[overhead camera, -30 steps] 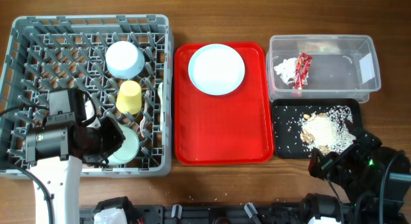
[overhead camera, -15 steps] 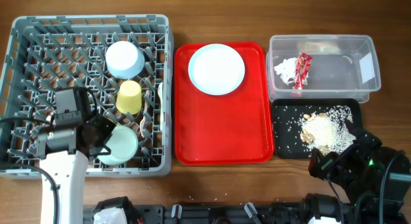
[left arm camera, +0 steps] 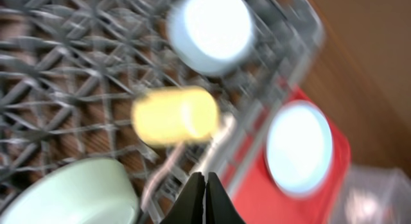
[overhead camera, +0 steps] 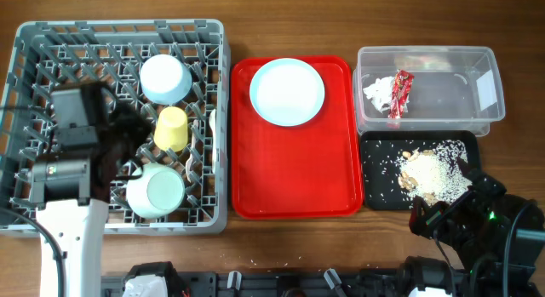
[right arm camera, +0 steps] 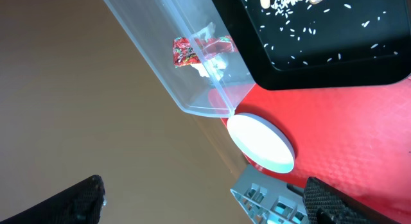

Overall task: Sort waste into correct bins and load items into the dishwasher rack
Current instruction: 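Reach the left gripper to the light-blue plate on the red tray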

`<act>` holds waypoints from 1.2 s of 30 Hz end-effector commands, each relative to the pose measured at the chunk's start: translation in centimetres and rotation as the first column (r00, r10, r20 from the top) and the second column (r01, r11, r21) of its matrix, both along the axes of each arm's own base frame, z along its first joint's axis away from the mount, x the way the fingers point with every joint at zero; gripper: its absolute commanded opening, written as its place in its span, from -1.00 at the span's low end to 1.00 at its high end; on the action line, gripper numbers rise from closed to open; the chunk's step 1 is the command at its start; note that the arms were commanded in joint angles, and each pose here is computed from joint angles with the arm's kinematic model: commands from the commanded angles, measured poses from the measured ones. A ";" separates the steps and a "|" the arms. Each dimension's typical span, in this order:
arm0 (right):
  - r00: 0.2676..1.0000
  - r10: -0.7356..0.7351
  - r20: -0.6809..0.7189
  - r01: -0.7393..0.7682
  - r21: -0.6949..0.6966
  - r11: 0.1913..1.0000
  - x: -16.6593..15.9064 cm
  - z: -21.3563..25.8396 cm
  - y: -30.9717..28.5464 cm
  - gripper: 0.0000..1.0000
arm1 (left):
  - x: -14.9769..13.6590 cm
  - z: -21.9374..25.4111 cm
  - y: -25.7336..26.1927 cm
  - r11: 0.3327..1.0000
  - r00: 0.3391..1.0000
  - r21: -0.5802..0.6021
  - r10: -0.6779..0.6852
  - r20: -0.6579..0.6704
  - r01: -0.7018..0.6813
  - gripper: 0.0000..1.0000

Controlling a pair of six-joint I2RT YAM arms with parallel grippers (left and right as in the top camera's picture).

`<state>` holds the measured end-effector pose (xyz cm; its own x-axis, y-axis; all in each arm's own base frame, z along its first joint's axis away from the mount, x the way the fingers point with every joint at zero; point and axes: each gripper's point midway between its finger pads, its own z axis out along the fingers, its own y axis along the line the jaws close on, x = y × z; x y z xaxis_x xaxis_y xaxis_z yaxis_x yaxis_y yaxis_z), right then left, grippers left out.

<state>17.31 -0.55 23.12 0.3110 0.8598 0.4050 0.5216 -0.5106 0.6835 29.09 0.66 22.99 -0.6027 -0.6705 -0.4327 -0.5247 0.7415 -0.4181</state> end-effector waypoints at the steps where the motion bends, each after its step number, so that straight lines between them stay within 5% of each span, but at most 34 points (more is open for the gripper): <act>1: 0.999 -0.030 0.009 0.030 0.045 0.999 -0.1 0.3 0.1 1.00 | -2.1 -1.3 -2.1 0.992 0.988 0.055 -0.104 -0.113 0.111 -0.92; 8: 0.999 -0.031 0.009 0.031 0.045 0.999 -0.1 0.3 0.1 0.99 | -9.4 -10.0 -0.8 0.994 0.868 0.108 0.046 -0.495 0.009 -0.92; 13: 1.000 -0.030 0.006 0.030 0.045 0.999 -0.2 0.3 0.1 1.00 | -8.8 -13.8 1.9 0.971 0.865 0.173 0.225 -0.449 -0.163 -0.92; 22: 1.000 -0.031 0.006 0.031 0.046 0.998 -0.2 0.3 0.1 0.99 | -7.5 -12.7 6.8 0.912 0.843 0.198 0.407 -0.351 -0.358 -0.92; 26: 1.000 -0.031 0.005 0.031 0.046 0.998 -0.2 0.3 0.1 1.00 | -3.8 -8.5 4.5 0.965 0.936 0.081 0.261 -0.238 -0.249 -0.92; 29: 1.000 -0.031 0.005 0.031 0.046 0.998 -0.2 0.3 0.1 0.99 | 0.9 -2.6 -1.4 0.997 0.999 -0.061 -0.039 -0.029 0.037 -0.92; 32: 1.000 -0.031 0.006 0.030 0.045 0.999 -0.2 0.3 0.1 0.99 | 3.4 1.1 -6.2 0.979 0.978 -0.060 -0.190 0.088 0.196 -0.93; 36: 1.000 -0.031 0.006 0.031 0.045 0.999 -0.2 0.3 0.1 0.99 | 7.0 1.9 -14.0 0.913 0.912 -0.033 -0.403 0.077 0.406 -0.85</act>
